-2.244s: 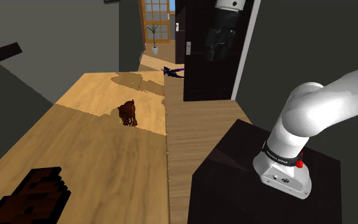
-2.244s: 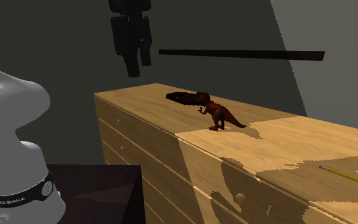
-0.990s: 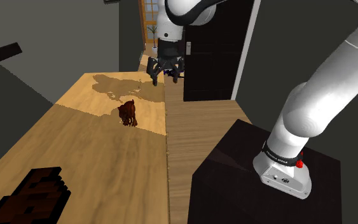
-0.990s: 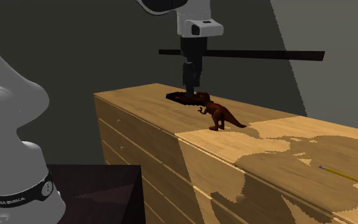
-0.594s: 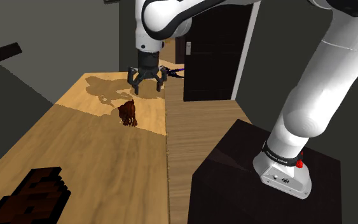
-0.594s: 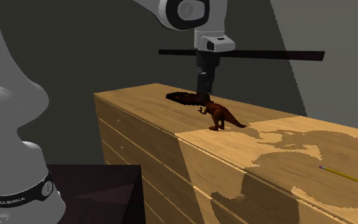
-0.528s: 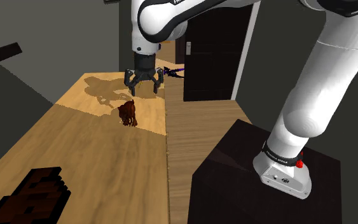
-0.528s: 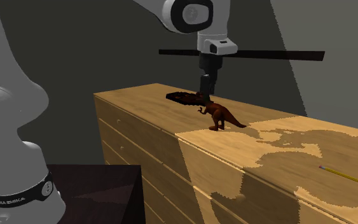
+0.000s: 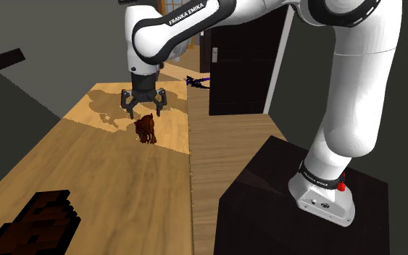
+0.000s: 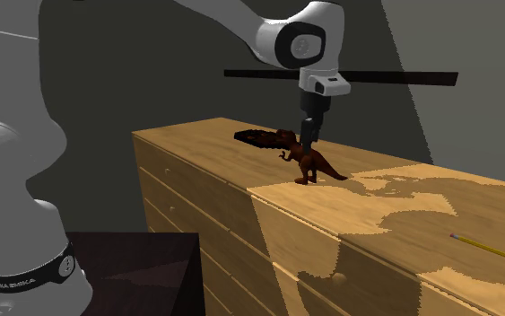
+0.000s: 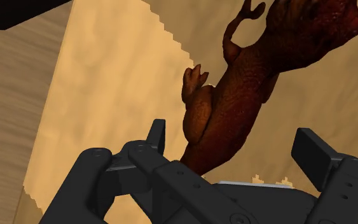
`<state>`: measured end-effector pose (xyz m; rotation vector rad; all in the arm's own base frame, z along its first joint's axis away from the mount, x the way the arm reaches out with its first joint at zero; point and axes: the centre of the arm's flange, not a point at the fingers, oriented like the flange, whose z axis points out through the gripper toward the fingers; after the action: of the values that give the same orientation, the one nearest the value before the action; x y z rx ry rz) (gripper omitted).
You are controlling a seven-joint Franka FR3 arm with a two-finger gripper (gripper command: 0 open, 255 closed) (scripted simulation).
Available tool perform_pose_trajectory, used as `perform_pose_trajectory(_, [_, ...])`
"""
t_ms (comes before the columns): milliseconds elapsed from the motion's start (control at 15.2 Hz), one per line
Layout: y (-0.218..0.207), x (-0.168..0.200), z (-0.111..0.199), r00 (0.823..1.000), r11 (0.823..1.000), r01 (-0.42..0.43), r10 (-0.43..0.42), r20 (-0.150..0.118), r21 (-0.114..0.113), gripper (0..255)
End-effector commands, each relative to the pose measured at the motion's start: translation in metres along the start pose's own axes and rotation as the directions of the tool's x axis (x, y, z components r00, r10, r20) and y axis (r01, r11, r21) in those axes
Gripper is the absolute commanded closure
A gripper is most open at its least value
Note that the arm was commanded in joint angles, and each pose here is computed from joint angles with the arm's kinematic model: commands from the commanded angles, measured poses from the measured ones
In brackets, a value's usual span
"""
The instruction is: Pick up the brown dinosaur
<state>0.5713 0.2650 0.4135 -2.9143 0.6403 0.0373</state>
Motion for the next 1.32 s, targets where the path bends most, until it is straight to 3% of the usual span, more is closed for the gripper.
perform_pose_trajectory(0, [0.001,0.001,0.009,1.0,1.0,-0.002,0.002,0.0,0.0,0])
perform_pose_trajectory(396, [0.005,0.003,0.033,1.0,1.0,-0.002,0.002,0.0,0.0,0])
perform_pose_trajectory(462, [0.004,0.003,0.033,1.0,1.0,-0.002,0.002,0.0,0.0,255])
perform_pose_trajectory(1056, [0.005,0.003,0.033,1.0,1.0,-0.002,0.002,0.0,0.0,255])
perform_pose_trajectory(1254, [0.002,0.002,0.018,1.0,1.0,-0.002,0.002,0.0,0.0,255])
